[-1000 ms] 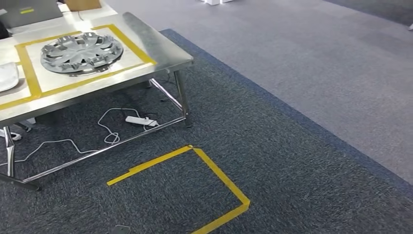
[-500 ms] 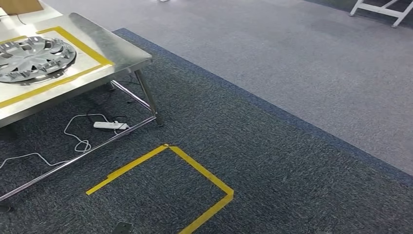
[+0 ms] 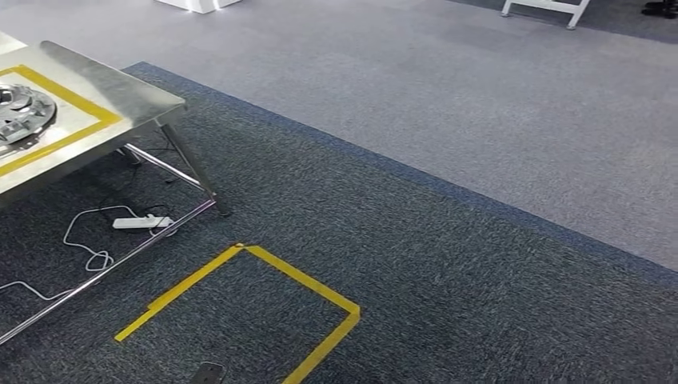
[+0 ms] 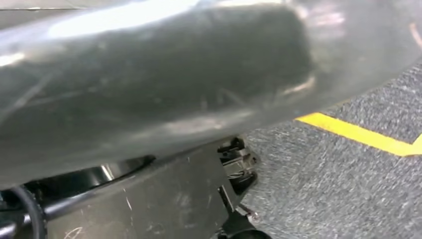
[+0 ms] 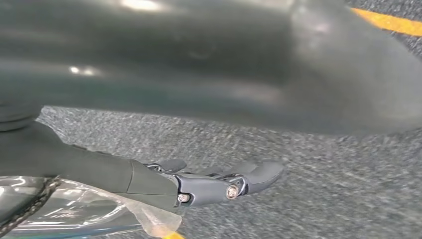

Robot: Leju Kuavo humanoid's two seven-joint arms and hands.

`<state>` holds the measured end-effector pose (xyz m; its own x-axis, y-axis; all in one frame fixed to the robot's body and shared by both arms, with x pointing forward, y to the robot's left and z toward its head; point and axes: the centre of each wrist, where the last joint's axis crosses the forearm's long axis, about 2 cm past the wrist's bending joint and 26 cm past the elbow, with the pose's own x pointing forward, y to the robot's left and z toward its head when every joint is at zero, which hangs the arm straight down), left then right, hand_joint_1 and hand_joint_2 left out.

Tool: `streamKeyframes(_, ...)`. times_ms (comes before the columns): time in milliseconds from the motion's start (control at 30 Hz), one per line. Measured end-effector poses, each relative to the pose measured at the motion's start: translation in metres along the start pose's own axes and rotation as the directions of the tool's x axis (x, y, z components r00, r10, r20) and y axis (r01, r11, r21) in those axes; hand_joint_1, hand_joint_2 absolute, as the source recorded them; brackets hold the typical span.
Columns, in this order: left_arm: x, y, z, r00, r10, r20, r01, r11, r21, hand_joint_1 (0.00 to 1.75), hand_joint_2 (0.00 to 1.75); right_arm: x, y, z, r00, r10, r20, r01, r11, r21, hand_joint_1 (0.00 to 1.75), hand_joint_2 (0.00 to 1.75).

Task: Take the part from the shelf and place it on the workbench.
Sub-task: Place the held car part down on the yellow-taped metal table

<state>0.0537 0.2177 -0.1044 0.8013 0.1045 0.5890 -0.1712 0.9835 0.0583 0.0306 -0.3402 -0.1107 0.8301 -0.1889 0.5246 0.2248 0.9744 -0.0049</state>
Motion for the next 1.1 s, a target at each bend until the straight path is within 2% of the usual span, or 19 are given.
streamKeyframes(433, -0.009, 0.002, 0.005, 0.997, -0.023, -0.076, 0.026, 0.999, 0.042, 0.00, 0.00, 0.000, -0.010, 0.001, 1.000, -0.005, -0.028, 0.005, 1.000, -0.010, 0.00, 0.00)
streamKeyframes(1100, -0.015, 0.002, 0.008, 0.997, -0.012, -0.081, 0.015, 0.999, 0.039, 0.00, 0.00, 0.003, -0.017, 0.000, 1.000, 0.004, -0.010, -0.004, 1.000, -0.028, 0.00, 0.00)
